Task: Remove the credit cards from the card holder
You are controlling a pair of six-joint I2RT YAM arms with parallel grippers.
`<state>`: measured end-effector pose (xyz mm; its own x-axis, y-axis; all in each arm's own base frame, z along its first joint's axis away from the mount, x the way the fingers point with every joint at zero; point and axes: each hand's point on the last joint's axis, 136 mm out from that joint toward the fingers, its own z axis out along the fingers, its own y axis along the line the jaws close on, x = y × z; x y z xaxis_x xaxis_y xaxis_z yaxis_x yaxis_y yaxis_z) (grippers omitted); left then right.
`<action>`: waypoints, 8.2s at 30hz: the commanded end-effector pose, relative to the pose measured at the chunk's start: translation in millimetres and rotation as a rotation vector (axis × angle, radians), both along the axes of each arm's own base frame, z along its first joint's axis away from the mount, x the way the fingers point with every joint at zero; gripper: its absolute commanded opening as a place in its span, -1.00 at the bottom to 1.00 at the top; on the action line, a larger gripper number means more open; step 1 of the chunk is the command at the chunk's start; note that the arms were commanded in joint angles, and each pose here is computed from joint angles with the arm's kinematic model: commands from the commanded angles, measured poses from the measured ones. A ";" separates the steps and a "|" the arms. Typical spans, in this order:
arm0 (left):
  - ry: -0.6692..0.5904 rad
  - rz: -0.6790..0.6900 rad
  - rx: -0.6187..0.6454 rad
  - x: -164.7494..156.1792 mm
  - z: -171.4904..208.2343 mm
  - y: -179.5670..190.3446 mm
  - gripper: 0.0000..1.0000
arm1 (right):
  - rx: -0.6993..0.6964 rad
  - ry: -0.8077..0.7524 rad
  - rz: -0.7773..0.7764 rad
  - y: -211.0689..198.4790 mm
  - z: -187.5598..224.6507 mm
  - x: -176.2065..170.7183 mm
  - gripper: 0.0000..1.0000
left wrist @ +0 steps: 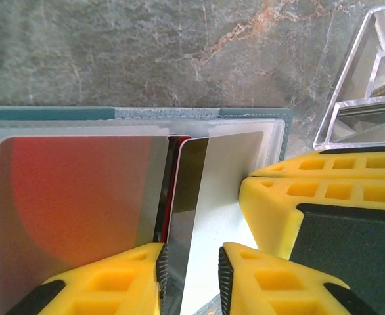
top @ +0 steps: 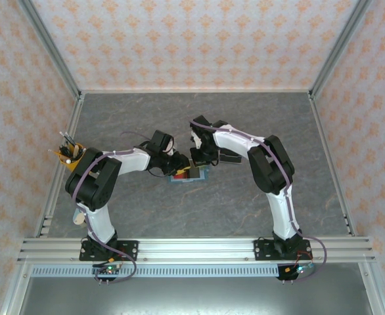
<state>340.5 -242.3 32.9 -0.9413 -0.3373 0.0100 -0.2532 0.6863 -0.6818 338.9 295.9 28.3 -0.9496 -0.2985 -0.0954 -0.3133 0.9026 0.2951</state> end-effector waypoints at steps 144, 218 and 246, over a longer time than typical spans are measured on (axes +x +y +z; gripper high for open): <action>-0.115 -0.049 -0.052 1.5 10.4 7.8 -0.51 | 0.059 0.090 0.007 -1.6 -27.5 -14.9 -0.77; -0.370 0.058 0.393 -18.5 130.2 125.7 1.00 | 0.006 -0.616 0.589 -121.2 147.8 23.4 -1.00; -0.301 0.024 0.357 -13.8 107.6 119.4 1.00 | -0.105 -0.534 0.873 -139.1 83.3 42.7 -1.00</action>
<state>325.2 -123.3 135.9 -0.8727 -0.3069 -0.3798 -0.1155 0.8855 -0.4500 368.3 155.4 106.2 -0.2717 -0.8903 -0.3653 -0.9379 0.3300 -0.1068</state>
